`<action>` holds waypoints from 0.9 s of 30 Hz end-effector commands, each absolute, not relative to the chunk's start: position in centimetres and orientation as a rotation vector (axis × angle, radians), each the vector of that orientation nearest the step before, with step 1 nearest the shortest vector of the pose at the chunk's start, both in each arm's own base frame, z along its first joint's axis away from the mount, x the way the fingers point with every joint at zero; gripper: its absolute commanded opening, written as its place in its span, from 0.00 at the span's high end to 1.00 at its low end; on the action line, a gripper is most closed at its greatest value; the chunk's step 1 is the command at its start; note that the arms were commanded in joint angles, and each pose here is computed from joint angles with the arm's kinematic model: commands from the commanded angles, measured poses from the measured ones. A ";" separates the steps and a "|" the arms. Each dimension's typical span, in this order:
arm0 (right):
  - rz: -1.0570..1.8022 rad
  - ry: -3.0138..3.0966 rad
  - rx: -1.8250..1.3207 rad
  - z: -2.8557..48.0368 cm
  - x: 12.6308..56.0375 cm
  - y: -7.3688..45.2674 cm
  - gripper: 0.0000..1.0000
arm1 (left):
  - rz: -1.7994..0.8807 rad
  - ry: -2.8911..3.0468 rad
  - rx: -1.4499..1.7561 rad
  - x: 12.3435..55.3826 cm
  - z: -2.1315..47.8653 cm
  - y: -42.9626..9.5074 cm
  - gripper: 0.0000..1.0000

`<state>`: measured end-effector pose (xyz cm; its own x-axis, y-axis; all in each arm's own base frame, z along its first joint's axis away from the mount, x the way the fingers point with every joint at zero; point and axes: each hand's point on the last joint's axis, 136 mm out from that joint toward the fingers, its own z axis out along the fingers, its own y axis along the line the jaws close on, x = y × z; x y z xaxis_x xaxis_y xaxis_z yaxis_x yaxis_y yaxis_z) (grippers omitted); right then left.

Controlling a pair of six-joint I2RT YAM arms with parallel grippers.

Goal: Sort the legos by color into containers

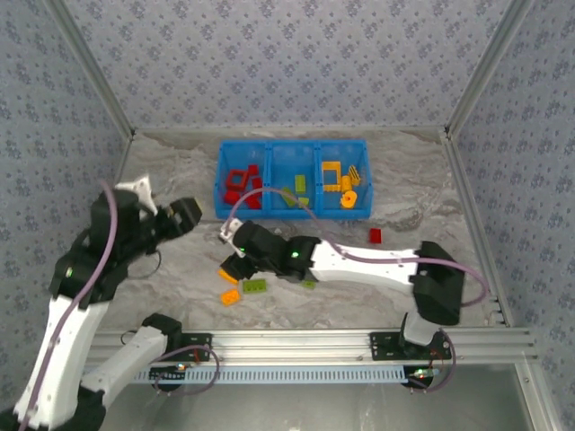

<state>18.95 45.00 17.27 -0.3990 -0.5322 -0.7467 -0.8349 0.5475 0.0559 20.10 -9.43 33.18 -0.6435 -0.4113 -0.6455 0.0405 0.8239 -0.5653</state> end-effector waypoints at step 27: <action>0.361 2.507 -1.216 3.4 20.0 48.0 0.76 | -0.974 2.279 -0.136 9.2 25.8 -10.1 0.30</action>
